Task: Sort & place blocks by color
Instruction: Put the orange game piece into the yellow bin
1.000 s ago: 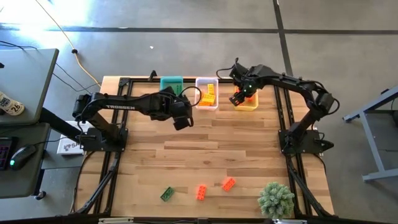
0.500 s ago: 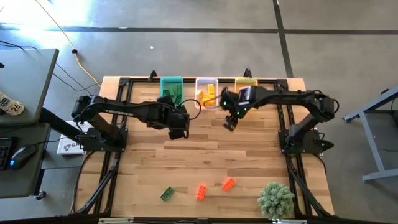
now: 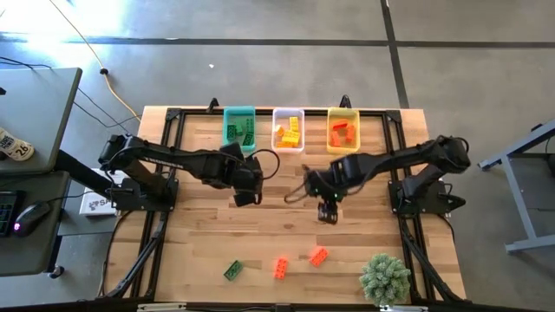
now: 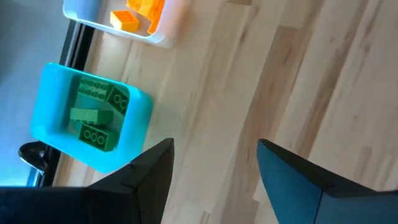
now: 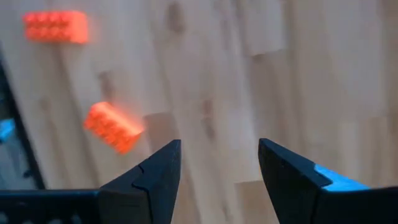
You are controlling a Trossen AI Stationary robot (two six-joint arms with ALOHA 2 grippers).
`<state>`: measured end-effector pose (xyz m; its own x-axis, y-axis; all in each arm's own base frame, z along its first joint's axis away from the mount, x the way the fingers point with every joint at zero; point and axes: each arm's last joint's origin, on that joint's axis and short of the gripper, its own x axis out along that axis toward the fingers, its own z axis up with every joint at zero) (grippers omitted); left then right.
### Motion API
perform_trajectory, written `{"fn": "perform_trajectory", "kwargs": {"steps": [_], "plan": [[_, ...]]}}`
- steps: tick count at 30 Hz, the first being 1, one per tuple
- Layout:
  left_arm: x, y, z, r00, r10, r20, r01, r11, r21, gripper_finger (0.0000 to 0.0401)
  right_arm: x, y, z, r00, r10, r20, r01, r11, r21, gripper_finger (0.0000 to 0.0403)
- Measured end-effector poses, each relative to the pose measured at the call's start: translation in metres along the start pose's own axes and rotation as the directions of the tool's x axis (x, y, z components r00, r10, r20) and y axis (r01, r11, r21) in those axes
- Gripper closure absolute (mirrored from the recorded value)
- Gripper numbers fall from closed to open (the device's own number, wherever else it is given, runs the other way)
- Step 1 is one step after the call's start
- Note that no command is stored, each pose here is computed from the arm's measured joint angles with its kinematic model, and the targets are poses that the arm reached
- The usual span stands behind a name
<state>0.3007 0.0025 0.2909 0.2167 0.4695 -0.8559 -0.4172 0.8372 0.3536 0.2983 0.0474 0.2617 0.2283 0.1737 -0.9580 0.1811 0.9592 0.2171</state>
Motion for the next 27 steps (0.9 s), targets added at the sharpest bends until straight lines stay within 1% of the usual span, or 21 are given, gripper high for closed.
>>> {"fn": "perform_trajectory", "kwargs": {"steps": [3, 5, 7, 10, 13, 17, 20, 23, 25, 27], "plan": [[-0.002, -0.004, -0.001, 1.000, -0.006, 0.006, 0.006, 1.000, 0.014, 0.0185, 0.002, 0.018, -0.007, 0.999, 0.049, -0.019, -0.050, 0.997, -0.054, 0.0201], [-0.004, -0.006, -0.002, 1.000, -0.009, 0.009, 0.009, 1.000, 0.022, 0.0185, 0.004, 0.030, -0.011, 0.998, 0.061, -0.010, -0.062, 0.992, -0.114, 0.0201], [-0.004, -0.008, -0.003, 1.000, -0.012, 0.011, 0.012, 1.000, 0.025, 0.0185, 0.005, 0.042, -0.014, 0.998, 0.050, 0.024, -0.045, 0.981, -0.188, 0.0201], [-0.006, -0.010, -0.004, 1.000, -0.016, 0.014, 0.016, 1.000, 0.016, 0.0185, 0.006, 0.058, -0.018, 0.996, 0.048, 0.079, -0.022, 0.954, -0.297, 0.0201], [-0.006, -0.012, -0.004, 0.998, -0.056, -0.001, 0.056, 0.998, -0.043, 0.0185, 0.007, 0.069, -0.021, 0.992, 0.058, 0.110, -0.017, 0.940, -0.340, 0.0201], [-0.006, -0.015, -0.006, 0.985, -0.167, -0.049, 0.158, 0.975, -0.153, 0.0185, 0.009, 0.082, -0.029, 0.989, 0.075, 0.126, -0.016, 0.912, -0.410, 0.0201], [-0.007, -0.018, -0.007, 0.965, -0.250, -0.085, 0.222, 0.942, -0.251, 0.0185, 0.014, 0.091, -0.038, 0.990, 0.090, 0.112, -0.022, 0.866, -0.500, 0.0201], [-0.008, -0.019, -0.007, 0.948, -0.300, -0.106, 0.252, 0.912, -0.324, 0.0185, 0.021, 0.098, -0.046, 0.989, 0.107, 0.106, -0.023, 0.803, -0.596, 0.0201], [-0.008, -0.020, -0.008, 0.946, -0.306, -0.108, 0.255, 0.906, -0.337, 0.0185, 0.024, 0.102, -0.050, 0.987, 0.104, 0.122, 0.000, 0.760, -0.650, 0.0201], [-0.009, -0.022, -0.008, 0.945, -0.307, -0.108, 0.255, 0.904, -0.344, 0.0185, 0.029, 0.104, -0.052, 0.983, 0.118, 0.138, 0.009, 0.727, -0.686, 0.0201]]}}
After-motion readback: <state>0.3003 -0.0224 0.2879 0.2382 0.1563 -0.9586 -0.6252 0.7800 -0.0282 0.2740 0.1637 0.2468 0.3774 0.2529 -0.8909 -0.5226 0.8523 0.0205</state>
